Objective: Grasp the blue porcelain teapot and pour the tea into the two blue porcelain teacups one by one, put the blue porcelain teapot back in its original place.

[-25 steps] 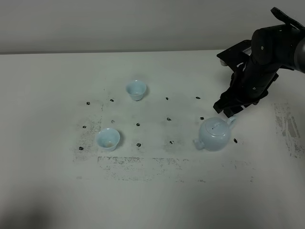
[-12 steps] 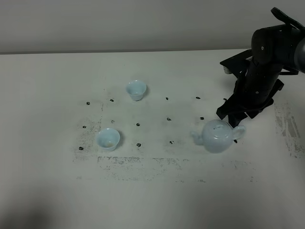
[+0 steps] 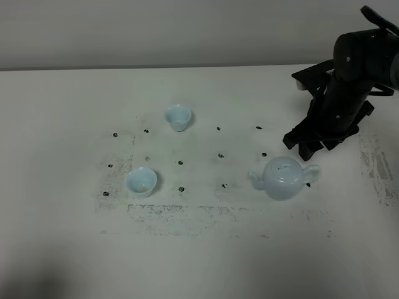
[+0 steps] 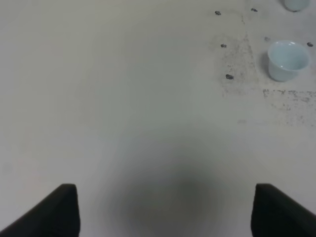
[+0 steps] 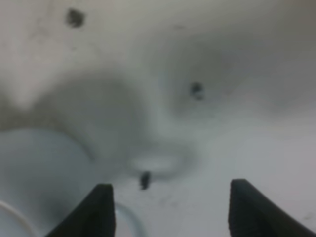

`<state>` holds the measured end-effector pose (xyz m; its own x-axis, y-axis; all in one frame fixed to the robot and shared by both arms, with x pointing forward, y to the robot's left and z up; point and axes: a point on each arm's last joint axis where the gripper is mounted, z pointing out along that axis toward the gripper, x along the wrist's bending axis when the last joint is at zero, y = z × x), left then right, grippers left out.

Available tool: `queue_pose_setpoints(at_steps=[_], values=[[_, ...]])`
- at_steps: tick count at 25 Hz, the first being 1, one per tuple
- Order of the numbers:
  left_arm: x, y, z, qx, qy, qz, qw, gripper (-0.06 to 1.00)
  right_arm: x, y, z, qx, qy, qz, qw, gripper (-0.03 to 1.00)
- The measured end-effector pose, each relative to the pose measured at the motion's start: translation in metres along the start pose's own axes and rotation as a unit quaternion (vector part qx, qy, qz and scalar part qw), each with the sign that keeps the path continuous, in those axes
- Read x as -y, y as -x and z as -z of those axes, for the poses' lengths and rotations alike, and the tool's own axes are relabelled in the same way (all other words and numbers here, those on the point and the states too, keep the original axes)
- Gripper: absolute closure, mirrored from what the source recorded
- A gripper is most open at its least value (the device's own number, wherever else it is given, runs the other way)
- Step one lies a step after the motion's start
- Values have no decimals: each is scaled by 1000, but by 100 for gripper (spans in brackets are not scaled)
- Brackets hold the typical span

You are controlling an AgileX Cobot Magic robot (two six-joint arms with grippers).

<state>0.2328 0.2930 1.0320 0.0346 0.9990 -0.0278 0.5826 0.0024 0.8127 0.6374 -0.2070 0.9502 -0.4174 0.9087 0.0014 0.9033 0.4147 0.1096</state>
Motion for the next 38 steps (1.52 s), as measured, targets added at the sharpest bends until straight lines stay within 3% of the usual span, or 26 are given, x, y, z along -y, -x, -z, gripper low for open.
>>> queue_pose_setpoints(at_steps=[4,7,26,38], values=[[0,0,0,0,0,0,1000,26,-1,23,2,10,32,-25,999,48],[0,0,0,0,0,0,1000,26,4,30,2,0,20,-33,999,48],[0,0,0,0,0,0,1000,26,29,17,-16,-54,-63,-50,995,48],[0,0,0,0,0,1,1000,26,28,-1,-14,-119,-72,-76,987,48]])
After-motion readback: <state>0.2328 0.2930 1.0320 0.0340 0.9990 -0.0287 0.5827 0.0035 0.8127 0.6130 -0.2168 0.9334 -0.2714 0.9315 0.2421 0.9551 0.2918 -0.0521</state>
